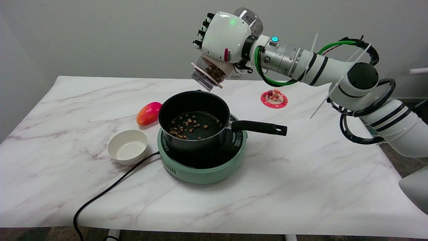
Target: Pour the contents of the bottle into the soup pot.
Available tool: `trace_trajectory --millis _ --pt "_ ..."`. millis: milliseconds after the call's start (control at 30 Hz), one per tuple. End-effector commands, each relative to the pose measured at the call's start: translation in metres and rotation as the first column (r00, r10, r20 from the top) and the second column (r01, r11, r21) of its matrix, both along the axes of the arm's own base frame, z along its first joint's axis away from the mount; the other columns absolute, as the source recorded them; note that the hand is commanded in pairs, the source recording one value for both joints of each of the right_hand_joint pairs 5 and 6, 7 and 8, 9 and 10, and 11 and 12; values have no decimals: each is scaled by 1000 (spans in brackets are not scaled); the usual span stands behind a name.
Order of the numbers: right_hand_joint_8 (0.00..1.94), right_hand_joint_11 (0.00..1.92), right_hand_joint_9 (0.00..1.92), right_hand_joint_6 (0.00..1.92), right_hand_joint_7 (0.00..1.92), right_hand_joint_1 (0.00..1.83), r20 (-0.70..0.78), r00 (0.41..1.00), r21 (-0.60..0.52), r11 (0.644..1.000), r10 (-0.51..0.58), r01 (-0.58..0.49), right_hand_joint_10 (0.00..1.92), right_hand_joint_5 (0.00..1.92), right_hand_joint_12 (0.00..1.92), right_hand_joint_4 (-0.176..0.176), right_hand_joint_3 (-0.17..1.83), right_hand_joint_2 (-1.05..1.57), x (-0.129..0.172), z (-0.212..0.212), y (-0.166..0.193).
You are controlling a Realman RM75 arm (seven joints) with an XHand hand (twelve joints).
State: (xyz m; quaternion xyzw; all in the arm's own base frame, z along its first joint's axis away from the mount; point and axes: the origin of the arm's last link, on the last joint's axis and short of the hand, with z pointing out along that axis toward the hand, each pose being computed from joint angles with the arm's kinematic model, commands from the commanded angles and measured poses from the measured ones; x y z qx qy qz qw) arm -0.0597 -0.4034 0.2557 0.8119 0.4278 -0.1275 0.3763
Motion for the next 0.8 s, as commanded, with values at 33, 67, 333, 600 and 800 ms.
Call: trace_trajectory --millis 33,67,333,600,800 --pt "1920 1203 1322 1920 1920 1421 -42 999 8 1000 23 -23 1322 1920 1203 0 546 1271 10 2 -4" --pt "1920 1203 1322 1920 1920 1417 -44 999 11 1000 26 -26 1322 1920 1203 0 539 1275 11 2 -4" --pt "1920 1203 1325 1920 1920 1409 -48 999 11 1000 6 -6 1325 1920 1203 0 528 1282 3 2 -4" --pt "1920 1204 1328 1920 1920 1409 3 998 -11 998 -65 65 1328 1920 1204 0 530 1282 -16 6 -4" --pt "1920 1206 1327 1920 1920 1405 242 958 -54 984 -152 170 1327 1920 1206 0 519 1289 -30 15 -5"
